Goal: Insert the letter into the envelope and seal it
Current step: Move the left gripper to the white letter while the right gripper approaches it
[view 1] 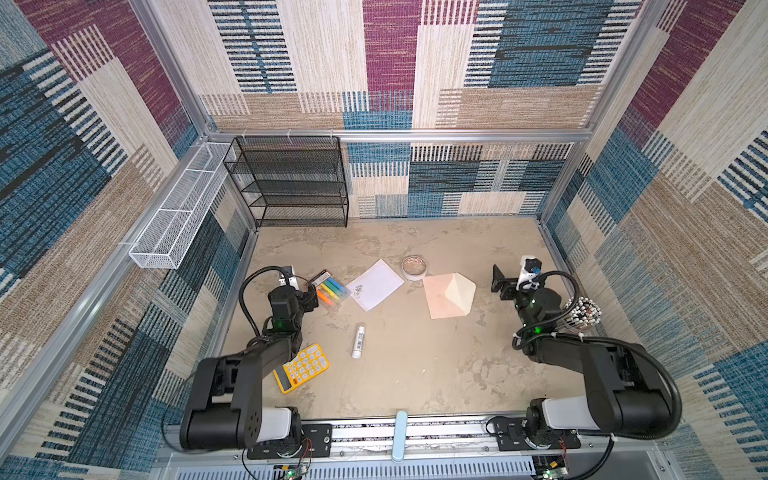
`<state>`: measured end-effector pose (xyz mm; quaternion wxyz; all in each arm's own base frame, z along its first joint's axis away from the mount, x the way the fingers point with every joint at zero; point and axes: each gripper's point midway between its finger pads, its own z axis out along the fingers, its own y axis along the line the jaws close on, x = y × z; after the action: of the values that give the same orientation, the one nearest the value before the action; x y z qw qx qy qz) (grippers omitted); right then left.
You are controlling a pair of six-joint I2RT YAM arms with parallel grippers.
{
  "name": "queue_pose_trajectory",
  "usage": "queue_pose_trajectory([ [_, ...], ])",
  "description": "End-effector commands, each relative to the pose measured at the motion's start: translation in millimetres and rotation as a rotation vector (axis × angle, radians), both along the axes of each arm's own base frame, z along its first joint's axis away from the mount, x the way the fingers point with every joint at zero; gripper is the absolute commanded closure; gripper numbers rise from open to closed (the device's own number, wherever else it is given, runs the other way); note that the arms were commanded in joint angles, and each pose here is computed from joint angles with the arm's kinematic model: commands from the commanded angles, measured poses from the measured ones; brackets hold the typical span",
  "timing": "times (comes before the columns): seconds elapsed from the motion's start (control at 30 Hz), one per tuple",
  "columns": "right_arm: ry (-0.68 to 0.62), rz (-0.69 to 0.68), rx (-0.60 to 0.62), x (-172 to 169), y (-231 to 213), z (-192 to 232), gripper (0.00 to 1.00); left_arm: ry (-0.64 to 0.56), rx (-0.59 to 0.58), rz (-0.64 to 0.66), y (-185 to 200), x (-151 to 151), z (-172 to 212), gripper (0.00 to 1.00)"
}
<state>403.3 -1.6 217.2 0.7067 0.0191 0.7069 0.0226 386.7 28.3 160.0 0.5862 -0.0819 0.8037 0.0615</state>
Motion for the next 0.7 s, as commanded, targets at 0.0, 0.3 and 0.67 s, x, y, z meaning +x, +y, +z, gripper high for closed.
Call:
queue_pose_trajectory([
  [0.0, 0.211, -0.099, 0.180, 3, -13, -16, 0.06, 0.043, -0.055, 0.125, 16, -15, 21, 0.15],
  [0.3, 0.336, 0.007, 0.485, -14, 34, 17, 0.08, 0.241, -0.366, 0.098, -15, -32, 63, 0.27],
  [0.67, 0.528, 0.325, 0.599, -27, 167, 9, 0.11, 0.554, -0.580, -0.230, -103, -56, 20, 0.29],
])
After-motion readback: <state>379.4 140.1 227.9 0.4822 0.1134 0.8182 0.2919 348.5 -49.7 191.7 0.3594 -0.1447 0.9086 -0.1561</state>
